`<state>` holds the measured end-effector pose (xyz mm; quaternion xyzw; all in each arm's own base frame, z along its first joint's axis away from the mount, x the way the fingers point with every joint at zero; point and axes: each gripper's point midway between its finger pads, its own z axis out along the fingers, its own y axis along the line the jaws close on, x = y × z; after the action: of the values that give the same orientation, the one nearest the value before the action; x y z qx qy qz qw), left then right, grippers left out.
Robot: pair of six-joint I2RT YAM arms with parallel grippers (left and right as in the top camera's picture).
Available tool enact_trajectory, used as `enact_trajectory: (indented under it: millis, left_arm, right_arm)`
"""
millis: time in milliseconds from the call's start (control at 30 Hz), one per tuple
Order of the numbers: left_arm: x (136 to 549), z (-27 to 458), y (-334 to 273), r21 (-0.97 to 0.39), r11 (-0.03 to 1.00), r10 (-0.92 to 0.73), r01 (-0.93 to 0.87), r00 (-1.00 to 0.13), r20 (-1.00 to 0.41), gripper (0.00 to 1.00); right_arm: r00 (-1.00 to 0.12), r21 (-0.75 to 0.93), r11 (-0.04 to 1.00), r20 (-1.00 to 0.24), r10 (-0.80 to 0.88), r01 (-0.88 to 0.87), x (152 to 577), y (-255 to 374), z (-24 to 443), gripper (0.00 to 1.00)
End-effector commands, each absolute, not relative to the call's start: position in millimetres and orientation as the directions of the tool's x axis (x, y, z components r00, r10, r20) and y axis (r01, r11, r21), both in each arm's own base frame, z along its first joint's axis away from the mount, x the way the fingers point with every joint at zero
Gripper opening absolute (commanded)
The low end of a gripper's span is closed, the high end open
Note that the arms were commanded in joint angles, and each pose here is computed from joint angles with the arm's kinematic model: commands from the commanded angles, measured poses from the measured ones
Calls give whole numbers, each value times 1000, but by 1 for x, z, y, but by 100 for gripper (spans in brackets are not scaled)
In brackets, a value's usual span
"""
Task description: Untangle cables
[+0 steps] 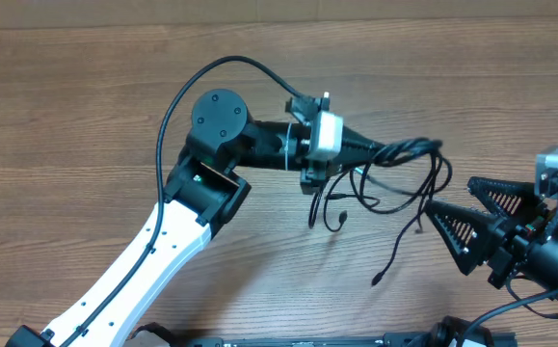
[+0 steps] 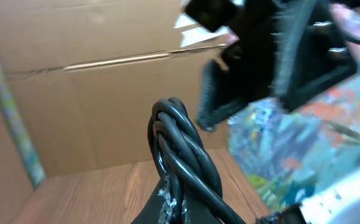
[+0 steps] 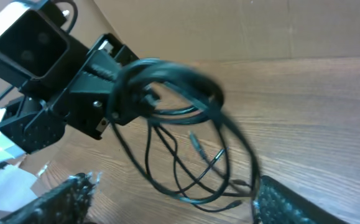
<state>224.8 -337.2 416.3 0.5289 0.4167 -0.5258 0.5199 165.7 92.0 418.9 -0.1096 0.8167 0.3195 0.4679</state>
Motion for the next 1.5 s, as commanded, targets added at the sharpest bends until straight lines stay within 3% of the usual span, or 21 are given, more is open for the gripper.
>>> enact_trajectory:
  millis: [0,133,567,667,900,1033,1233,1467]
  left_arm:
    - [234,431,-348,58,7,-130,998,58,-990,4]
    - [231,429,-359,44,35,-126,998,48,-991,4]
    - [216,417,-364,81,-32,-85,996,78,-993,4]
    - [214,414,-364,85,-42,-75,996,81,-994,4]
    - [194,410,-362,219,-151,-87,964,208,-974,4]
    - [194,409,-362,259,-147,-92,955,247,-965,4]
    - [198,410,-363,267,-126,-90,955,257,-962,4]
    - [218,407,-369,245,6,-48,969,245,-968,4]
  right_arm:
    - [-525,427,766,-840,138,-481,161,94,428,88]
    - [-519,421,767,-844,136,-484,162,94,429,93]
    - [-526,466,803,-818,232,-371,175,80,432,92]
    - [-528,497,793,-805,270,-352,177,79,436,87]
    - [-540,581,773,-749,384,-255,184,72,439,71]
    - [-569,638,736,-700,432,-226,181,74,438,64]
    - [-605,670,703,-668,433,-237,175,82,435,63]
    - [-652,711,661,-622,432,-240,166,91,431,64]
